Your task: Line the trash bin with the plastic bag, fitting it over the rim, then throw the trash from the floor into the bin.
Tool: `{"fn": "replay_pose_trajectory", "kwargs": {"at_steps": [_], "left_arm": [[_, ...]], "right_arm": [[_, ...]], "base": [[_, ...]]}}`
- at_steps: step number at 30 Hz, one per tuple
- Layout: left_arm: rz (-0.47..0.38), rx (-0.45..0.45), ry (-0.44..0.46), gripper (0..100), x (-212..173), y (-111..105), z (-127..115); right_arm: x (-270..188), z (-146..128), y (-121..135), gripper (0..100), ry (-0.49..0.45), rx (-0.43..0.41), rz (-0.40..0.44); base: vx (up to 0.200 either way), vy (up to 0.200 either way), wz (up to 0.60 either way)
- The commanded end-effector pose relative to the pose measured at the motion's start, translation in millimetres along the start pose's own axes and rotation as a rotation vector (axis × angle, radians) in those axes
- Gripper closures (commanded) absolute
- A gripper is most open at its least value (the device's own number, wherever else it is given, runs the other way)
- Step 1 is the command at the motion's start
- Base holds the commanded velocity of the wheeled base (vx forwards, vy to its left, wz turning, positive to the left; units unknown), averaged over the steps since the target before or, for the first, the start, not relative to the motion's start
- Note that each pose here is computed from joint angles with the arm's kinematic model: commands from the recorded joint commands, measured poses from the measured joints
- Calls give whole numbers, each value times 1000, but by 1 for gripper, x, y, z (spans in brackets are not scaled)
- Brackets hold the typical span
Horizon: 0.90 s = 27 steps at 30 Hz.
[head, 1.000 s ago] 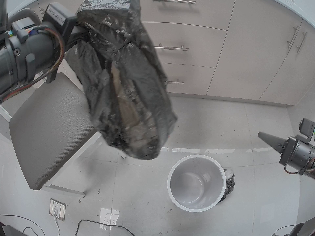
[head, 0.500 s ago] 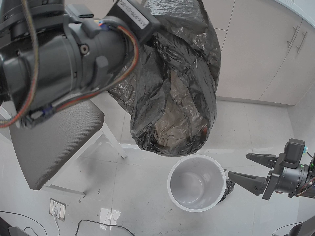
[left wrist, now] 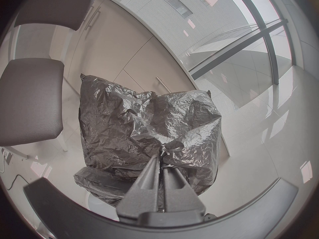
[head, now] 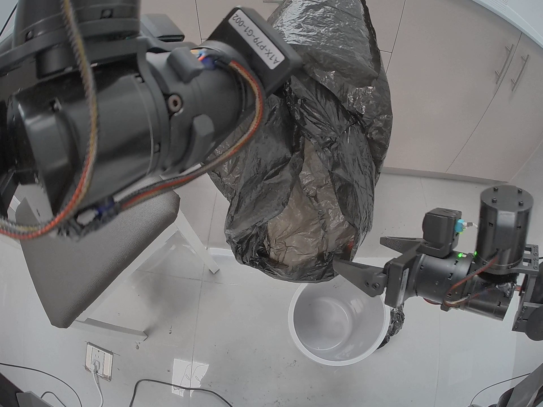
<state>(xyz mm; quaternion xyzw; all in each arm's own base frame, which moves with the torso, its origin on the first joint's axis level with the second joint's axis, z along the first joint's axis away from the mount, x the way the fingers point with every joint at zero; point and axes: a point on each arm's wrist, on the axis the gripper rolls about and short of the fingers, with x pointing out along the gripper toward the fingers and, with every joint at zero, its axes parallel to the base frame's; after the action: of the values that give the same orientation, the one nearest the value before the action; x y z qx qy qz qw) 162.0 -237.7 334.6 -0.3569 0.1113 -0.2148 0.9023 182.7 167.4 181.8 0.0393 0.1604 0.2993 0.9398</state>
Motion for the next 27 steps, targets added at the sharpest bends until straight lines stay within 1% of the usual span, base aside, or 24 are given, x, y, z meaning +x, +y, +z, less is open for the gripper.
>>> {"fn": "replay_pose_trajectory", "kwargs": {"at_steps": [1, 4, 9, 12, 14, 15, 18, 21, 25, 27], "left_arm": [[3, 0, 3, 100, 0, 1, -1], [2, 0, 2, 100, -1, 1, -1], [3, 0, 3, 100, 0, 1, -1], [3, -1, 3, 100, 0, 1, -1], [3, -1, 3, 100, 0, 1, -1], [3, -1, 3, 100, 0, 1, -1], [3, -3, 3, 100, 0, 1, -1], [4, -2, 4, 100, 0, 1, -1], [9, 3, 8, 100, 1, 3, -3], [14, 10, 17, 100, 1, 5, -5]], "right_arm": [[29, -4, 0, 0, 39, -9, -35], [31, -3, 0, 0, 31, -10, -57], [41, -3, -2, 0, 27, -11, -136], [44, -8, 0, 0, 33, -10, -147], [47, -8, 0, 0, 19, -9, -153], [53, -11, 0, 0, 1, -8, -172], [63, -18, 2, 0, -14, -9, -197], [70, -23, 5, 0, -24, -10, -202], [80, -23, 5, 0, -82, -3, -241], [79, -20, 5, 0, -115, 2, -245]], "base": [[0, 0, 0], [0, 0, 0], [0, 0, 0], [0, 0, 0], [0, 0, 0], [0, 0, 0], [0, 0, 0], [0, 0, 0], [0, 0, 0], [0, 0, 0]]}}
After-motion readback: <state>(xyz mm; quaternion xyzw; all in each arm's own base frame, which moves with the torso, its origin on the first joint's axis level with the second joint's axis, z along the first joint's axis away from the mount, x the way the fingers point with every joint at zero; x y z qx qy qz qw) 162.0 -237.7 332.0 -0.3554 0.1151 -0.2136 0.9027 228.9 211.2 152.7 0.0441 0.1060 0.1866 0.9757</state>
